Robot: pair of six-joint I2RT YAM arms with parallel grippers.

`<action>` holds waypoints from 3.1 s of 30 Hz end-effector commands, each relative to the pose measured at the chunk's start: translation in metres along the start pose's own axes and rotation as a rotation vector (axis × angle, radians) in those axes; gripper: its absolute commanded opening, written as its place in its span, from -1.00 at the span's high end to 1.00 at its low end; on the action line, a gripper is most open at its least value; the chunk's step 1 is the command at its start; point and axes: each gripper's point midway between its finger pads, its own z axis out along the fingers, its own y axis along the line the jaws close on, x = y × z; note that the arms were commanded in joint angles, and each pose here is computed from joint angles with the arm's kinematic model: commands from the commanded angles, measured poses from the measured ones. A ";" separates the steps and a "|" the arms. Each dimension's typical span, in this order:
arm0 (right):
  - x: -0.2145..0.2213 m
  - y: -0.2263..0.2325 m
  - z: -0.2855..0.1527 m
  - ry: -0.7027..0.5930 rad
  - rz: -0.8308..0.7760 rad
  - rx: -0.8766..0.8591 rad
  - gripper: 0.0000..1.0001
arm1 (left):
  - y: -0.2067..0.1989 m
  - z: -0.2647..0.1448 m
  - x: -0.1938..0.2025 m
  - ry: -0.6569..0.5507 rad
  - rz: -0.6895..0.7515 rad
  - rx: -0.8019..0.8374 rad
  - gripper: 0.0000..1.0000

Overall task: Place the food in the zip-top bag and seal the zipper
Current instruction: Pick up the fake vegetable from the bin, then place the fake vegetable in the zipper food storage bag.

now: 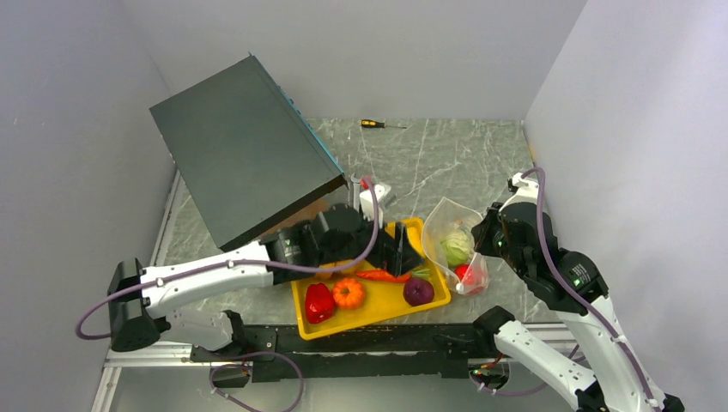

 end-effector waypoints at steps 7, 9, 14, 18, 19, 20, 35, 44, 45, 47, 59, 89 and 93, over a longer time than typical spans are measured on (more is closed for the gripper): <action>-0.013 -0.005 -0.004 -0.048 -0.006 0.030 1.00 | 0.016 0.021 0.105 0.152 0.161 -0.132 -0.98; -0.014 -0.004 -0.007 -0.055 -0.002 0.022 1.00 | 0.017 0.033 0.118 0.198 0.185 -0.174 -0.95; -0.017 -0.004 -0.010 -0.059 -0.002 0.017 1.00 | 0.020 0.055 0.134 0.258 0.161 -0.236 -0.90; -0.018 -0.004 -0.013 -0.067 0.000 0.010 1.00 | 0.032 0.063 0.139 0.286 0.103 -0.293 -0.86; -0.019 -0.004 -0.014 -0.069 0.001 0.011 1.00 | 0.036 0.064 0.140 0.292 0.083 -0.312 -0.83; -0.018 -0.005 -0.014 -0.069 0.000 0.013 1.00 | 0.042 0.064 0.141 0.300 0.059 -0.331 -0.81; -0.018 -0.007 -0.014 -0.076 -0.009 0.015 1.00 | 0.096 0.092 0.164 0.397 -0.199 -0.357 -0.66; -0.015 -0.007 -0.012 -0.075 -0.011 0.014 1.00 | 0.097 0.110 0.182 0.448 -0.237 -0.308 -0.73; -0.015 -0.008 -0.011 -0.075 -0.011 0.015 1.00 | 0.098 0.112 0.184 0.453 -0.238 -0.306 -0.74; -0.014 -0.008 -0.011 -0.074 -0.011 0.015 1.00 | 0.100 0.115 0.186 0.458 -0.234 -0.308 -0.74; -0.012 -0.007 -0.010 -0.068 -0.011 0.006 1.00 | 0.104 0.110 0.175 0.430 -0.187 -0.331 -0.24; -0.009 0.002 0.001 -0.046 -0.028 -0.011 1.00 | 0.008 0.012 0.016 -0.104 0.153 -0.139 0.25; -0.010 0.003 0.000 -0.047 -0.026 -0.014 1.00 | -0.008 0.009 -0.005 -0.123 0.160 -0.126 0.10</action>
